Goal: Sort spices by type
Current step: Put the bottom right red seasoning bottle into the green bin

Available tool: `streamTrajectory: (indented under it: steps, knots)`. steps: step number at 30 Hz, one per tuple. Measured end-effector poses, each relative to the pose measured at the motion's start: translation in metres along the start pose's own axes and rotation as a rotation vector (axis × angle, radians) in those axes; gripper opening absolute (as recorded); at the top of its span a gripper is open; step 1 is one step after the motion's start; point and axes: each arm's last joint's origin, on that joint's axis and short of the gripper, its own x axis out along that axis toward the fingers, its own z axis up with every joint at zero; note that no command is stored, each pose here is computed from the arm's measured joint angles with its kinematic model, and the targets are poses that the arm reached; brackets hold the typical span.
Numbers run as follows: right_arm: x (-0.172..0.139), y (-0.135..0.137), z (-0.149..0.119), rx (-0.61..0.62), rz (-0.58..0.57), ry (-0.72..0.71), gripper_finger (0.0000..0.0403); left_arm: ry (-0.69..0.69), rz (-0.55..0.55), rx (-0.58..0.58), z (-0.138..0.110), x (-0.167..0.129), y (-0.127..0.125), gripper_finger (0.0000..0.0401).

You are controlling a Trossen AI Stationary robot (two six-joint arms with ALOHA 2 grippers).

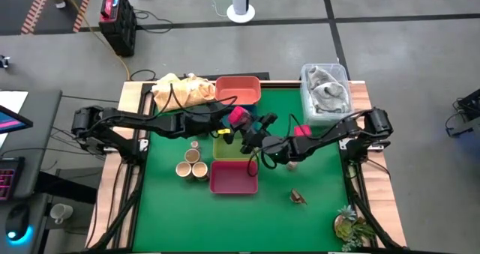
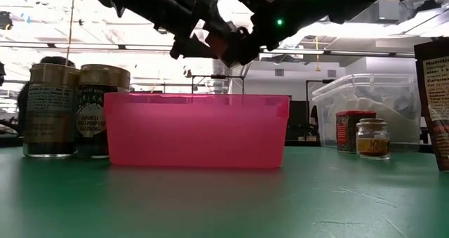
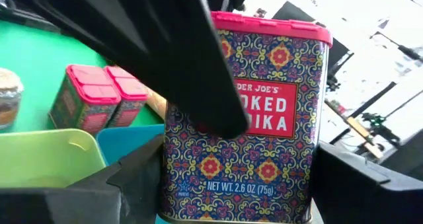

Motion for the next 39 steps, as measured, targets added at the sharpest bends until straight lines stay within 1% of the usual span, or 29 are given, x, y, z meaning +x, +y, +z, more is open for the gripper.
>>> streamTrajectory:
  steps: [5, 11, 15, 19, 22, 24, 26, 30, 32, 33, 34, 36, 39]
  knots:
    - [-0.002, 0.001, 0.001, -0.019, -0.008, 0.001, 0.0332, 0.019, -0.039, 0.016, -0.001, 0.0, -0.001, 0.03]
    - [-0.003, 0.002, 0.001, -0.024, -0.006, 0.0, 0.0332, 0.02, -0.047, 0.055, -0.001, 0.0, -0.001, 0.0246]
    - [-0.003, 0.002, 0.001, -0.026, -0.008, 0.001, 0.0344, 0.019, -0.06, 0.056, -0.001, 0.0, -0.002, 0.0216]
    - [-0.003, 0.002, 0.001, -0.072, -0.004, 0.0, 0.0371, 0.038, -0.074, 0.091, -0.002, 0.0, -0.002, 0.0204]
    - [-0.003, 0.001, 0.008, -0.082, -0.006, -0.009, 0.0392, 0.041, -0.068, 0.105, -0.003, 0.0, -0.001, 0.0203]
    - [-0.004, 0.001, 0.015, -0.085, 0.0, -0.011, 0.0395, 0.045, -0.065, 0.117, -0.004, 0.0, -0.001, 0.0202]
    - [-0.006, 0.003, 0.021, -0.117, 0.018, 0.005, 0.0393, 0.052, -0.065, 0.134, -0.004, -0.001, -0.001, 0.0202]
    - [-0.015, 0.007, 0.035, -0.175, 0.081, 0.052, 0.0398, 0.113, -0.058, 0.202, -0.004, -0.011, 0.002, 0.0202]
    - [-0.021, 0.009, 0.039, -0.215, 0.152, 0.092, 0.0398, 0.169, -0.068, 0.264, -0.005, -0.017, 0.005, 0.0202]
    - [-0.023, 0.008, 0.04, -0.223, 0.206, 0.113, 0.0398, 0.196, -0.077, 0.292, -0.005, -0.021, 0.006, 0.0202]
    - [-0.023, 0.007, 0.041, -0.214, 0.272, 0.13, 0.0397, 0.225, -0.092, 0.322, -0.006, -0.024, 0.007, 0.0202]
    - [-0.018, 0.001, 0.047, -0.152, 0.389, 0.143, 0.0395, 0.276, -0.122, 0.379, -0.008, -0.029, 0.008, 0.0202]
    - [-0.008, -0.008, 0.047, -0.101, 0.498, 0.144, 0.0394, 0.363, -0.193, 0.462, -0.015, -0.035, 0.009, 0.0202]
